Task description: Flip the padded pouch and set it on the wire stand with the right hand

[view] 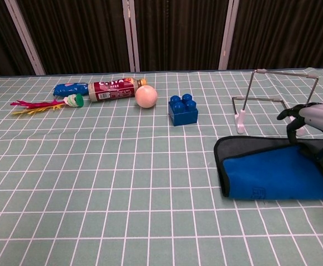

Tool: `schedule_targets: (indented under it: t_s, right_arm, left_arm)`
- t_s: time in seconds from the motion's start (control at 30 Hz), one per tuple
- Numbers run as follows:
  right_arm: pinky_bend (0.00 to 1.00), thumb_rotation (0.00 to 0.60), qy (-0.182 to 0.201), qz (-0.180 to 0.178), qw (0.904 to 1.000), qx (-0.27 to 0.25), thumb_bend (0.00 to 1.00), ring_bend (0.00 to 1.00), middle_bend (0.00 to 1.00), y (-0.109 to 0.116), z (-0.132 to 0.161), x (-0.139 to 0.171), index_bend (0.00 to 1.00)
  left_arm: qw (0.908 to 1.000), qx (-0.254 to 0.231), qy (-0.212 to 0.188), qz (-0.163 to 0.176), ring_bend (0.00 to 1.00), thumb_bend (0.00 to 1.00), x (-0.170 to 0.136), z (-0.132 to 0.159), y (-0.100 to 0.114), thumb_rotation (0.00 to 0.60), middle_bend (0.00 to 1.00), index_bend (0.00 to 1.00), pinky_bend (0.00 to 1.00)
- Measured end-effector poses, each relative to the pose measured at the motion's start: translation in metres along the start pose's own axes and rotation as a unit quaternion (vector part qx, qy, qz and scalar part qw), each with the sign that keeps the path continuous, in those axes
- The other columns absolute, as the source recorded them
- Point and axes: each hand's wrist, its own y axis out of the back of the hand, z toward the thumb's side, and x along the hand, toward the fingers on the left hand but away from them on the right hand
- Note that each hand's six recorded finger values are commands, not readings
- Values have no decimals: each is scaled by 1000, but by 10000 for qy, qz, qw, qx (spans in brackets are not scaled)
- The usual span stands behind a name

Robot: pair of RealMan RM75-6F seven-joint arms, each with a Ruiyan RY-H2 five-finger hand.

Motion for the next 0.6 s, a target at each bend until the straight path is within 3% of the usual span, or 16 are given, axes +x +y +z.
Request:
schedule_targets:
  t_s: [0.6]
  right_arm:
    - [0, 600, -403, 64, 9985, -358, 416, 0, 82, 6, -5, -25, 627]
  left_arm:
    - [10000, 22, 23, -29, 0, 0, 1, -1, -2, 600, 0, 0, 0]
